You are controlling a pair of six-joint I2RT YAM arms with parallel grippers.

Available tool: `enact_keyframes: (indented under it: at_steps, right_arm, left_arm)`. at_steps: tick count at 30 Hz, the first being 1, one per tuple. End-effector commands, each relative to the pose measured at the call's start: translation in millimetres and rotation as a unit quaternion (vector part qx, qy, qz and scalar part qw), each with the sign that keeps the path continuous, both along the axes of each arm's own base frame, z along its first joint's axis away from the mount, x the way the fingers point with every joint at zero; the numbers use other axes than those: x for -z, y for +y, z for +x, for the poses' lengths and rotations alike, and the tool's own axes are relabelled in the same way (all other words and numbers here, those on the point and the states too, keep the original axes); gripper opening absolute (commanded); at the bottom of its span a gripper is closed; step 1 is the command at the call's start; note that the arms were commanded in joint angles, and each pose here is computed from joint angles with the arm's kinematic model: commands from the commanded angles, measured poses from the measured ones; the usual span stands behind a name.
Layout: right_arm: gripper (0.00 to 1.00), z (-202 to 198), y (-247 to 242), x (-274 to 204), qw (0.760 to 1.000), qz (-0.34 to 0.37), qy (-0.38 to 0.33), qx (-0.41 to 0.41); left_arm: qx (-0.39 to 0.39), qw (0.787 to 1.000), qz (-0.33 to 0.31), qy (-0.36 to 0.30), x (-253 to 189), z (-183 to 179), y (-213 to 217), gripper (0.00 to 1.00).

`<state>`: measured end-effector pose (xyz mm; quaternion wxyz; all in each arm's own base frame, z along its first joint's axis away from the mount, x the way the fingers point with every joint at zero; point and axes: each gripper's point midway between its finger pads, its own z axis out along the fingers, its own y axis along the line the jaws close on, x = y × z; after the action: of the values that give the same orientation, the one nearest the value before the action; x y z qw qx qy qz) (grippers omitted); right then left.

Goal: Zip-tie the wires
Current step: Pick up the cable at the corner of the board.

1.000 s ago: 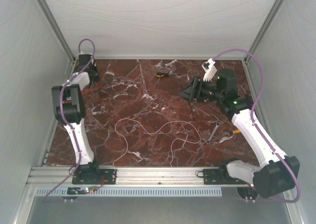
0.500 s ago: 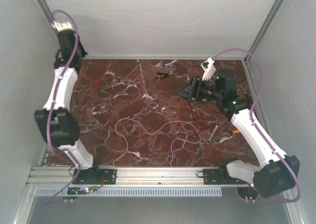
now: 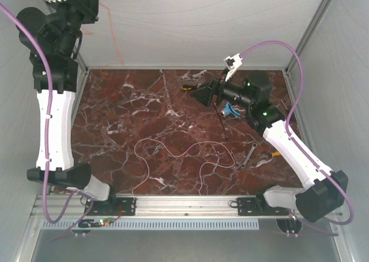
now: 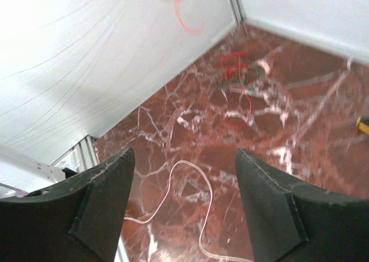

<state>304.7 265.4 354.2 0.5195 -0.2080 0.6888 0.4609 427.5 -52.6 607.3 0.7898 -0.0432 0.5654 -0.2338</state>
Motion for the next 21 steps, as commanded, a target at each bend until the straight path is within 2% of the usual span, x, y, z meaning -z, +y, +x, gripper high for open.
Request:
enact_keyframes:
  at_steps: [1,4,7,14,21]
  right_arm:
    - [0.71,-2,20,-65,0.989,0.013,-0.149,-0.024]
    - [0.82,-5,33,-76,0.982,0.001,-0.188,-0.024]
    - [0.88,-16,49,-74,0.974,-0.008,-0.227,-0.027]
    - [0.89,-50,70,-52,0.953,0.007,-0.302,-0.029]
    - [0.88,-51,88,-17,0.952,0.007,-0.303,-0.044]
  left_arm:
    - [0.131,0.986,-0.020,-0.101,-65,-64,-53,0.00]
    - [0.173,0.977,-0.037,-0.118,-78,-88,-75,0.00]
    - [0.202,0.971,-0.050,-0.117,-80,-103,-93,0.00]
    - [0.253,0.958,-0.079,-0.106,-74,-127,-127,0.00]
    - [0.293,0.945,-0.098,-0.110,-79,-154,-140,0.00]
